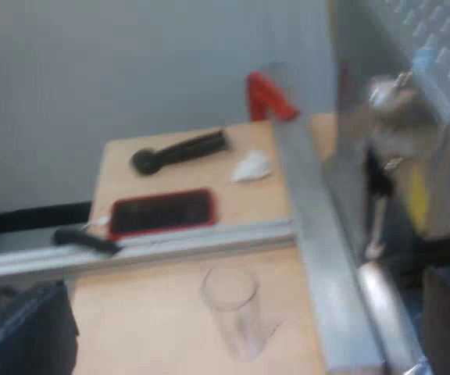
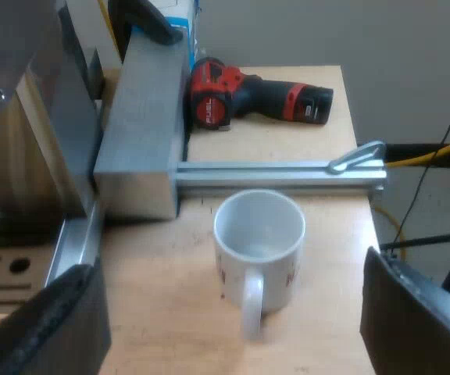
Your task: Grind coffee beans and then tamp
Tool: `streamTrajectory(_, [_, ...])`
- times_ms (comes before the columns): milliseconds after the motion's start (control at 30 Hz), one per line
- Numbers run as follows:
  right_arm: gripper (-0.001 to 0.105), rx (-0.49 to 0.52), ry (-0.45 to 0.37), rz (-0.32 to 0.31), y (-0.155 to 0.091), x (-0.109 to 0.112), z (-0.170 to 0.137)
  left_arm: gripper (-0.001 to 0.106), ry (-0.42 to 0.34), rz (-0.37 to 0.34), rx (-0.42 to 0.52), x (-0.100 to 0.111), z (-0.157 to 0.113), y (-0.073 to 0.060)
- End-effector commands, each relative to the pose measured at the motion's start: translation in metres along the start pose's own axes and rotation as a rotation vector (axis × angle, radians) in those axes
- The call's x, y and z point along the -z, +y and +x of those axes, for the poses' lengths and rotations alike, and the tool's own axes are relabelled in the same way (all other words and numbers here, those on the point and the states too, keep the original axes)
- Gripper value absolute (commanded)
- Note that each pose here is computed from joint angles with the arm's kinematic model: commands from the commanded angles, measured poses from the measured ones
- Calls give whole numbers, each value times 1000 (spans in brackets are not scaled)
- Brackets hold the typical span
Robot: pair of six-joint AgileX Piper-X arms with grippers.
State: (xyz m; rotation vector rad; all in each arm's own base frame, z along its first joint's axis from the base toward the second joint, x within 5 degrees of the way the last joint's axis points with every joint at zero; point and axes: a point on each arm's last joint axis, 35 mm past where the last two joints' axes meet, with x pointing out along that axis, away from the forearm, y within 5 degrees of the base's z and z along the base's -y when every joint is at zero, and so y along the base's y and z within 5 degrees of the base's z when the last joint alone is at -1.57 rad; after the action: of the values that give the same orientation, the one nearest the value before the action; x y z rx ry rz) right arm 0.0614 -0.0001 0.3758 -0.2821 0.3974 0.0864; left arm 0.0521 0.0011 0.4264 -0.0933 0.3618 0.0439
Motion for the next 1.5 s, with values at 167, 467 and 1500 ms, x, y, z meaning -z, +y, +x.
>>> streamTrajectory(167, [69, 16, -51, -8, 10, 31, -12, 90, -162, -17, -31, 50, -52, 8])
streamTrajectory(467, [69, 37, -117, -13, 21, 61, -22, 90, -149, -17, -42, 80, -67, 11])
streamTrajectory(1500, [69, -111, 15, 8, 34, 99, 21, 90, 9, -58, -98, 119, 5, 15])
